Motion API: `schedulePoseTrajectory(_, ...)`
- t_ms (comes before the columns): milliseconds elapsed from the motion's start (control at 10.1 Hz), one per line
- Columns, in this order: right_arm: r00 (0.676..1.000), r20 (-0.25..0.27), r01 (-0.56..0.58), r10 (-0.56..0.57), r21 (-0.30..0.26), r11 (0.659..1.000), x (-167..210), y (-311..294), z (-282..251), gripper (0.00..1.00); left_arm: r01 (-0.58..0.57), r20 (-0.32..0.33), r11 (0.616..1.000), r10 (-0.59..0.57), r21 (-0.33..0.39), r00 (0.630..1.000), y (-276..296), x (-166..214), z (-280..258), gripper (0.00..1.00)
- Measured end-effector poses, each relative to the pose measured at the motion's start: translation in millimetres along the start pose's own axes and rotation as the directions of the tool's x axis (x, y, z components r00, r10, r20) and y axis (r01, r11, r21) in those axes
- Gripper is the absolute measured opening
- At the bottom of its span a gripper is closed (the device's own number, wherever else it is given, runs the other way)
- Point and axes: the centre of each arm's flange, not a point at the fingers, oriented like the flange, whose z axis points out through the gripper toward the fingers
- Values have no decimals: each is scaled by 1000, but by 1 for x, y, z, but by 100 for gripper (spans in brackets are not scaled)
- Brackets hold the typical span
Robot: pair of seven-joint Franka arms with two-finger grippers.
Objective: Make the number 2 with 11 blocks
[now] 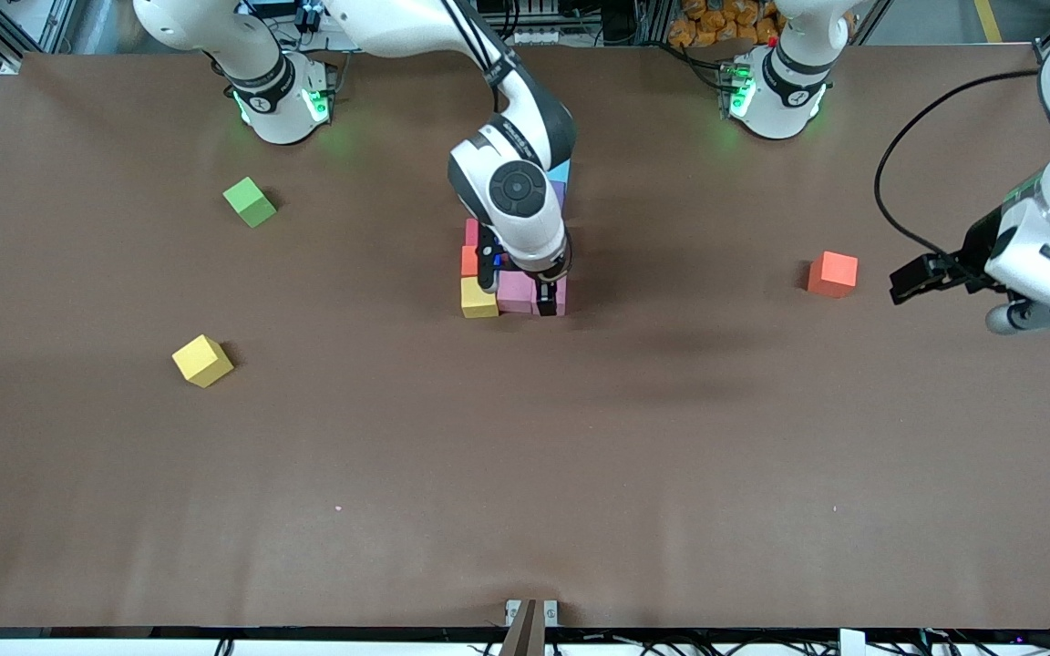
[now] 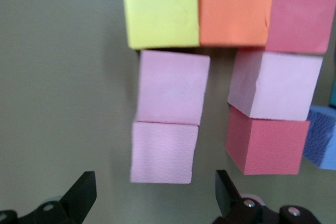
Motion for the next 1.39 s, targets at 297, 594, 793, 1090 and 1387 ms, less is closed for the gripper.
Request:
schedulePoseTrajectory(297,983,-60,172,-174,-36,984,66,-41,-51,100,-44,-43,999,44,-4,998,25,-12,-32,100)
schedulePoseTrajectory(594,937,-77,337,-341,-60,940,160,-91,-98,100,-75,-63,997,74,-10,995,43,-17,-45,100)
schedulePoseTrajectory(793,889,-41,453,-457,-77,888,239,-121,-127,100,-66,-85,998,64,-12,994,31,-17,-60,100)
schedulePoseTrajectory(1090,772,20,635,-635,-78,769,361,-145,-162,100,-86,-94,996,85,-4,992,9,-21,-76,100)
schedulePoseTrajectory(1387,624,79,781,-778,-49,622,443,-144,-194,100,-128,-52,992,129,8,990,-8,-22,-72,100)
